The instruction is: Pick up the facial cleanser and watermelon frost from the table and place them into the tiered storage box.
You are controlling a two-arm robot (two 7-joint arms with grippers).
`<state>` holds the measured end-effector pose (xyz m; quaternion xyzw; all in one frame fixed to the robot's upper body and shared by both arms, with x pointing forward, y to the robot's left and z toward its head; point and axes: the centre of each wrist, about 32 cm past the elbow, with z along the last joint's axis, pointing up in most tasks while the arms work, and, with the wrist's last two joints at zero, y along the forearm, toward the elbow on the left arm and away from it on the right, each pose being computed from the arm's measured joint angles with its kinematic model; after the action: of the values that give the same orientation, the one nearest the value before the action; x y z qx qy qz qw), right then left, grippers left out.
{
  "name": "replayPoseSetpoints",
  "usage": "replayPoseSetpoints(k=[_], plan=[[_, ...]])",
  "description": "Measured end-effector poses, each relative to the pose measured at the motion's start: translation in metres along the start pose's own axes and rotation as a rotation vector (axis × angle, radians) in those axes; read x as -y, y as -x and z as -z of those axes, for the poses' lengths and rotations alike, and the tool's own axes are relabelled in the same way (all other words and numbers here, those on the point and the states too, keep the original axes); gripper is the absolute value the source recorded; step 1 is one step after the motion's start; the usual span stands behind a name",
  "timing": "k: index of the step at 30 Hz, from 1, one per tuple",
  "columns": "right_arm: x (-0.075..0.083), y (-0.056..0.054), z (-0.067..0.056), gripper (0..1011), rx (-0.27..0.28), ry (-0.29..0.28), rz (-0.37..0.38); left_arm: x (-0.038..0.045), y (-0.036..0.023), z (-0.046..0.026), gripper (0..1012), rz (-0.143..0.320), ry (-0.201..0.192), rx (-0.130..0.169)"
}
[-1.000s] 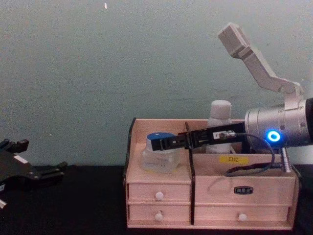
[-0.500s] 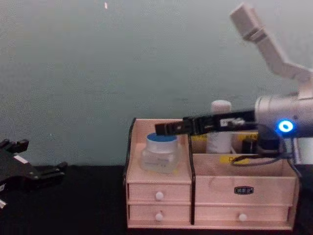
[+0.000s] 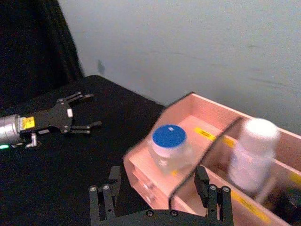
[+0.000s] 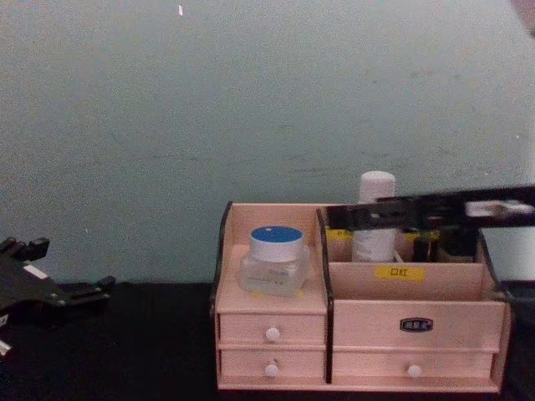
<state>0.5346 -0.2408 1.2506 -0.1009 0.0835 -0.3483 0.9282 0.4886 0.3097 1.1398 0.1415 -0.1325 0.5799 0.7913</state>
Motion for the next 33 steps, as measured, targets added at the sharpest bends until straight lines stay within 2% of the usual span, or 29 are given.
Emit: replayPoseSetpoints(k=[4, 6, 7, 9, 10, 13, 14, 17, 18, 21, 22, 24, 33], plan=[[0.023, 0.006, 0.007, 1000, 0.002, 0.006, 0.068, 0.0, 0.0, 0.0, 1001, 0.0, 0.0, 0.0], [0.039, 0.009, 0.012, 1000, 0.009, 0.005, 0.155, 0.0, 0.0, 0.0, 1001, 0.0, 0.0, 0.0], [0.039, 0.009, 0.012, 1000, 0.009, 0.005, 0.155, 0.0, 0.0, 0.0, 1001, 0.0, 0.0, 0.0], [0.051, 0.01, 0.016, 1000, 0.016, 0.002, 0.232, 0.0, 0.0, 0.0, 1001, 0.0, 0.0, 0.0], [0.058, 0.009, 0.018, 1000, 0.019, 0.0, 0.295, 0.0, 0.0, 0.0, 1001, 0.0, 0.0, 0.0], [0.066, 0.009, 0.023, 1000, 0.027, 0.0, 0.386, 0.0, 0.0, 0.0, 1001, 0.0, 0.0, 0.0], [0.071, 0.008, 0.026, 1000, 0.034, 0.001, 0.458, 0.0, 0.0, 0.0, 1001, 0.0, 0.0, 0.0], [0.075, 0.007, 0.031, 1000, 0.045, 0.0, 0.554, 0.0, 0.0, 0.0, 1001, 0.0, 0.0, 0.0], [0.076, 0.005, 0.035, 1000, 0.049, 0.003, 0.615, 0.0, 0.0, 0.0, 1001, 0.0, 0.0, 0.0], [0.077, 0.001, 0.042, 1000, 0.049, 0.016, 0.7, 0.0, 0.0, 0.0, 1001, 0.0, 0.0, 0.0], [0.077, 0.001, 0.042, 1000, 0.049, 0.016, 0.7, 0.0, 0.0, 0.0, 1001, 0.0, 0.0, 0.0], [0.076, -0.004, 0.05, 1000, 0.043, 0.036, 0.758, 0.0, 0.0, 0.0, 1001, 0.0, 0.0, 0.0], [0.066, -0.014, 0.069, 1000, 0.015, 0.11, 0.802, 0.0, 0.0, 0.0, 1001, 0.0, 0.0, 0.0]])
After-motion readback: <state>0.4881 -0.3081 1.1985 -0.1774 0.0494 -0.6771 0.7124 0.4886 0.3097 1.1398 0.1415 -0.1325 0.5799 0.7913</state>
